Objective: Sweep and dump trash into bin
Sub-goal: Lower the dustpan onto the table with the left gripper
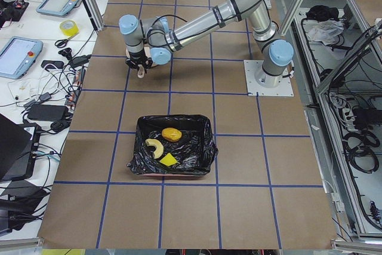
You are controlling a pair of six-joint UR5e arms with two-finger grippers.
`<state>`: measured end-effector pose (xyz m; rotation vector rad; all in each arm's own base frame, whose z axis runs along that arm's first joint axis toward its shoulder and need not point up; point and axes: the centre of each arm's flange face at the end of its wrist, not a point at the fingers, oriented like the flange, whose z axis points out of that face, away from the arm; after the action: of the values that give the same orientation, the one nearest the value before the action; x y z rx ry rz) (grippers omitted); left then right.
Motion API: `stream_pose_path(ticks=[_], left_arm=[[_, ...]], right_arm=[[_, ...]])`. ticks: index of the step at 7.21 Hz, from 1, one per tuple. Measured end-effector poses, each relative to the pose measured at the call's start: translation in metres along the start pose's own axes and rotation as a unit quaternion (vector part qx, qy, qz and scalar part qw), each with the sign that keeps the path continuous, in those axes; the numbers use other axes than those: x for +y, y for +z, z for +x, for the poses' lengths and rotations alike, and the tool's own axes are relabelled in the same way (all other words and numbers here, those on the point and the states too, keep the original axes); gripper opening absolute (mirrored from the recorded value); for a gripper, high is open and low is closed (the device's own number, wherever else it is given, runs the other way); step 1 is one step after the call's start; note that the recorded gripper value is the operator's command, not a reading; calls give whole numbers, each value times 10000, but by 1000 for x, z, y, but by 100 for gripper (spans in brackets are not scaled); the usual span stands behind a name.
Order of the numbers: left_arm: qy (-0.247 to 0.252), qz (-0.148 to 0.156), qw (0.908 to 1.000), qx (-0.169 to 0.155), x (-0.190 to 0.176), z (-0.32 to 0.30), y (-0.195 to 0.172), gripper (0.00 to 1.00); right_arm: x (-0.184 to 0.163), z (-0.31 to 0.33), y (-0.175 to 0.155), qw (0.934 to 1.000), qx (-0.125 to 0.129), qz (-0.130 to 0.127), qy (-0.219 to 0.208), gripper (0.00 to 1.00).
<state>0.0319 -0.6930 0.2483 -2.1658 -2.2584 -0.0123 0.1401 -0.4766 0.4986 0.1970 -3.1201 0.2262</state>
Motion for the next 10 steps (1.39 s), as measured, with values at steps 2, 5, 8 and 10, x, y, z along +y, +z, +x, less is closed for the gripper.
stream_pose_path(ticks=[2, 5, 8, 10], left_arm=[[-7, 5, 10000, 26, -2, 3, 6, 55], [-253, 31, 9997, -57, -8, 2, 6, 65], [-846, 25, 9962, -217, -64, 6, -16, 66], [-1421, 71, 9893, -309, -106, 14, -33, 70]], right_arm=[[1, 0, 0, 10000, -1, 4, 0, 100], [1, 0, 0, 10000, -7, 0, 0, 100], [1, 0, 1, 10000, -2, -18, -5, 100], [1, 0, 2, 10000, -2, -25, -12, 100]])
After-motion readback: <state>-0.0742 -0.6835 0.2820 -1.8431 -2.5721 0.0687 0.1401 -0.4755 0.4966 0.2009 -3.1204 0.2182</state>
